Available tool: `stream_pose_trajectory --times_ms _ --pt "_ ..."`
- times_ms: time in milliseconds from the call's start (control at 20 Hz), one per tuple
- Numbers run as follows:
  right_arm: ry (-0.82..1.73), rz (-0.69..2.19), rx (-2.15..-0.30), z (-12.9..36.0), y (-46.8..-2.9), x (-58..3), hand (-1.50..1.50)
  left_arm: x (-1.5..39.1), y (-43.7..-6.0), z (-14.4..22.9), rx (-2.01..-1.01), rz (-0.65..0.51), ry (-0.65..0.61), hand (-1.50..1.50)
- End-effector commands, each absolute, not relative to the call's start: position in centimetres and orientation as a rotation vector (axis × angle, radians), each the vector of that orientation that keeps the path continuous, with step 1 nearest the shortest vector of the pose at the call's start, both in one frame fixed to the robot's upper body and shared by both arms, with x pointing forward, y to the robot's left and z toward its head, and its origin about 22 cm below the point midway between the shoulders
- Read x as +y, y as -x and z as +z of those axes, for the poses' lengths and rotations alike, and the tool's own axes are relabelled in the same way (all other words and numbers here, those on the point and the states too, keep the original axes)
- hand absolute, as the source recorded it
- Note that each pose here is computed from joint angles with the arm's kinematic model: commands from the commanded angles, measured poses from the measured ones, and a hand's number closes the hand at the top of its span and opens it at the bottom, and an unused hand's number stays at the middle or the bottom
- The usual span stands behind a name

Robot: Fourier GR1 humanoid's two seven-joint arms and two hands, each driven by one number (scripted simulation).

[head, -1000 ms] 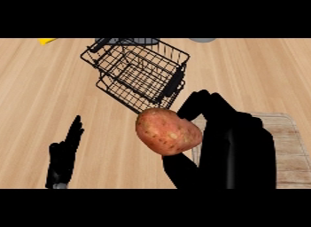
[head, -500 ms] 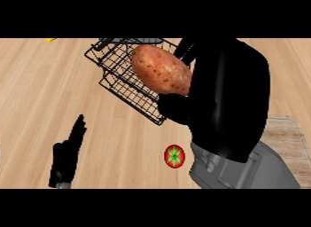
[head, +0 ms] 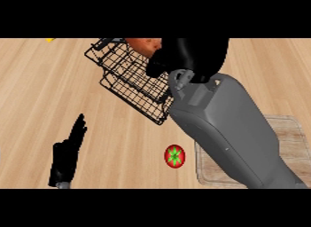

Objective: Pick the sweet potato from the cutting board and place it in the tiered basket

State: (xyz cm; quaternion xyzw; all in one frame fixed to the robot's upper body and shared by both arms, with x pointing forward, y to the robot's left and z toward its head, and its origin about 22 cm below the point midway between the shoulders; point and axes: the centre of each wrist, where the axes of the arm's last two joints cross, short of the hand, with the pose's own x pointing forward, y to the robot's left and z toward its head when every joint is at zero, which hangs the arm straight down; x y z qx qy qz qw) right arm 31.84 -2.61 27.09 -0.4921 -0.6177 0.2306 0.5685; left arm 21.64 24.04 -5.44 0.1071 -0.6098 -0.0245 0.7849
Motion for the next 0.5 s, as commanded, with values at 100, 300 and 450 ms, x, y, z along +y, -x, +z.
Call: stream_pose_trajectory --times_ms 100,300,450 --pt "1.154 0.481 -1.280 25.6 -33.6 -0.3 1.50 23.1 -21.9 -4.7 -1.307 -0.043 -0.242 0.00" --pt "1.177 0.432 -1.221 22.3 -36.7 -0.6 1.50 22.6 -22.7 -4.2 -1.321 -0.055 -0.214 0.00" --pt "1.147 0.416 -1.244 21.4 -38.5 -1.9 1.50 23.6 -23.5 -4.2 -1.314 -0.055 -0.227 0.00"
